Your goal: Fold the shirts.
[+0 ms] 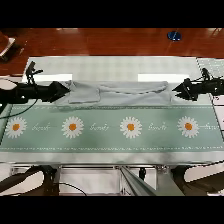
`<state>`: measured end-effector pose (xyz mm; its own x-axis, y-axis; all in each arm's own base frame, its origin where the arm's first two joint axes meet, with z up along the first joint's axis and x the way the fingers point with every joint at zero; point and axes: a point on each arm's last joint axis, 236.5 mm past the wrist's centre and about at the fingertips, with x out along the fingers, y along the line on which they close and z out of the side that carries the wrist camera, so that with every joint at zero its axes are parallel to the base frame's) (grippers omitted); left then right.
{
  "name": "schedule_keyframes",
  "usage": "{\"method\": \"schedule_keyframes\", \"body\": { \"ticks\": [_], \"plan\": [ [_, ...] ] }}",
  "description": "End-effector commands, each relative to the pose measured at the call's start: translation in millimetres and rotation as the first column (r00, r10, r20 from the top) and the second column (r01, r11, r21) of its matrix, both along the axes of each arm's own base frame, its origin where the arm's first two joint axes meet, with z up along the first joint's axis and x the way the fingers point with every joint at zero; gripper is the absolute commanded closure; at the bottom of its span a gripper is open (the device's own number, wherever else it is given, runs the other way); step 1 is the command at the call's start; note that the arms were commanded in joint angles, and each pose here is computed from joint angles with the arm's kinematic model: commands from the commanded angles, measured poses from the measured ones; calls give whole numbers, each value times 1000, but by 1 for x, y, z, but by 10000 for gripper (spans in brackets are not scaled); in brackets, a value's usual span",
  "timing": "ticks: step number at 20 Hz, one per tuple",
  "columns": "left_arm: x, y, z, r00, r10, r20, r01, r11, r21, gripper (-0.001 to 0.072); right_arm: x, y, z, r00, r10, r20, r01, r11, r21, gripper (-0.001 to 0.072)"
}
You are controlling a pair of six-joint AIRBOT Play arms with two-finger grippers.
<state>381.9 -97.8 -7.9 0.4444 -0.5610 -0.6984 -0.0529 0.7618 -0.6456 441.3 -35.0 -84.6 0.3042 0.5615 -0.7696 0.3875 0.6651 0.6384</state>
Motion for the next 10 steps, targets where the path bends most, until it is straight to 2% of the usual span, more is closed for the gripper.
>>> {"method": "schedule_keyframes", "body": {
  "ticks": [1,3,4,5,6,7,8,9,10],
  "plan": [
    [-19,-34,0,998,-36,57,36,999,1,200,6,32,-17,999,30,-9,-30,999,24,300],
    [-16,-48,3,995,-53,85,52,999,11,201,1,54,-26,996,77,-41,-75,996,52,306],
    [-13,-55,5,994,-47,102,47,999,5,201,-2,66,-26,992,115,-46,-112,992,56,333],
    [-10,-61,9,992,-41,120,41,999,-1,202,-4,76,-24,989,143,-43,-140,988,60,470],
    [-9,-68,11,990,-51,132,51,999,3,213,-6,83,-16,984,174,-28,-171,983,68,696],
    [-10,-75,13,988,-69,139,70,998,2,379,-6,86,-2,980,200,9,-200,978,65,696],
    [-11,-82,17,985,-89,148,90,996,1,639,-7,84,14,975,220,42,-222,974,45,696],
    [-12,-90,22,981,-108,163,109,994,4,680,-10,77,33,968,242,69,-242,970,-5,696],
    [-12,-99,28,975,-130,178,132,991,4,680,-18,69,54,957,275,88,-269,961,-67,696]
  ]
}}
